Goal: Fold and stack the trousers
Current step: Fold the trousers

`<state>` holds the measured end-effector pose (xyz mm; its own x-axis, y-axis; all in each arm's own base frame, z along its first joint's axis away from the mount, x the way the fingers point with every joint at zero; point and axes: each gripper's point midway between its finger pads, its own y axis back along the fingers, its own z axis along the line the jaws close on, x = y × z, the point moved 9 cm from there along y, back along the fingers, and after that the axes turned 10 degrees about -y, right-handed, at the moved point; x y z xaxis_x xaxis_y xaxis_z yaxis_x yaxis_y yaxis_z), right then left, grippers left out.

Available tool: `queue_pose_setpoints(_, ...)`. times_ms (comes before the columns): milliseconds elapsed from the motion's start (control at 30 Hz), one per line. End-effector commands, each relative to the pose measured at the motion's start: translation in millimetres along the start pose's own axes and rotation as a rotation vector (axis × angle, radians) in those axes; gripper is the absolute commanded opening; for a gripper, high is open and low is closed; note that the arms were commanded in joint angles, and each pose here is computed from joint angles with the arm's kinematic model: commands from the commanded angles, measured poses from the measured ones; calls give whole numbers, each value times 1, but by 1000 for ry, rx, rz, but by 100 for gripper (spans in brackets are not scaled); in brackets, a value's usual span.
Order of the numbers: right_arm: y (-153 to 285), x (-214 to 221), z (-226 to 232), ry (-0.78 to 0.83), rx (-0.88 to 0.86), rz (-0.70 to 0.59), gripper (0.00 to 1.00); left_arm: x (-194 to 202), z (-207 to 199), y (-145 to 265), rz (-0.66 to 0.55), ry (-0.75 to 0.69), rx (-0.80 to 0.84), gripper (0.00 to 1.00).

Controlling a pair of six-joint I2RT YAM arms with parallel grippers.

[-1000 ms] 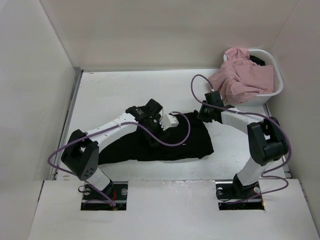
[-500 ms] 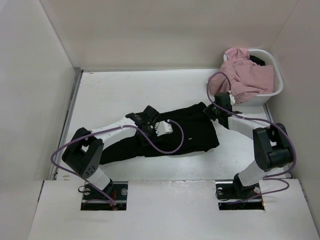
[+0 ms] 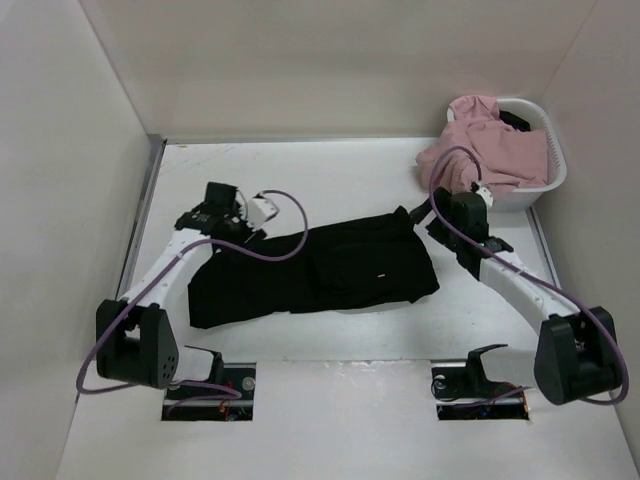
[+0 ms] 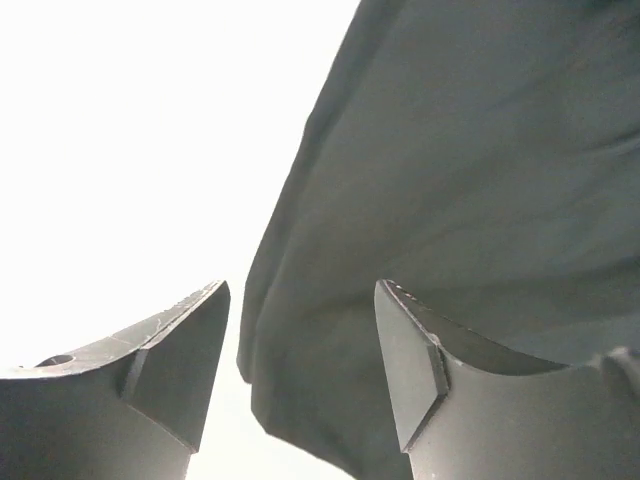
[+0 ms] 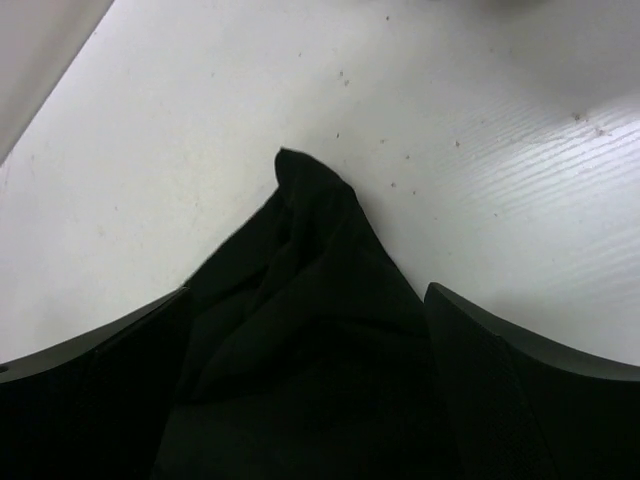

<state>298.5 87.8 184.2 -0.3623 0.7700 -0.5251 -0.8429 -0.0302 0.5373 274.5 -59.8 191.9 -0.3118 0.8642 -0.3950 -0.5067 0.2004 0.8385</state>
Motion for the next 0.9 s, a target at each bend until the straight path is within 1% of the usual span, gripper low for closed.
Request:
queue_pose_setpoints(0, 14, 18, -27, 120, 1, 135, 100, 61, -12, 3, 159, 74, 40, 59)
queue_pose_setpoints(67, 16, 27, -41, 127, -21, 202, 100, 94, -10, -7, 240, 109, -6, 59)
queue_pose_setpoints(167, 10, 34, -67, 93, 20, 268, 100, 118, -7, -13, 289, 157, -33, 58)
queue_pose_setpoints(200, 7, 33, -67, 92, 8, 275, 98, 121, -6, -13, 285, 171, -35, 58)
queue_pose_setpoints(300, 1, 32, -61, 119, -15, 298, 100, 127, -1, -12, 283, 206, -51, 59)
queue_pose_setpoints(400, -5, 33, -57, 134, 21, 335, 96, 130, 3, -14, 290, 221, -56, 59)
queue_pose_setpoints(600, -10, 66, -52, 177, 76, 539, 91, 132, 10, -12, 298, 214, -73, 59)
queue_pose_setpoints(633, -11, 72, -50, 183, 65, 559, 88, 133, 11, -11, 299, 210, -75, 59)
queue_pose_setpoints(700, -13, 79, -51, 179, 63, 586, 69, 135, 13, -12, 306, 204, -70, 60)
queue_pose_setpoints(767, -14, 81, -51, 157, 72, 592, 28, 137, 14, -15, 316, 202, -63, 59)
queue_pose_setpoints(800, -12, 76, -50, 143, 71, 569, 10, 138, 17, -15, 322, 206, -70, 59)
queue_pose_setpoints(833, -10, 67, -48, 130, 62, 529, 2, 138, 21, -15, 322, 212, -81, 59)
queue_pose_setpoints(867, -6, 53, -44, 116, 54, 473, 0, 137, 26, -13, 312, 218, -98, 59)
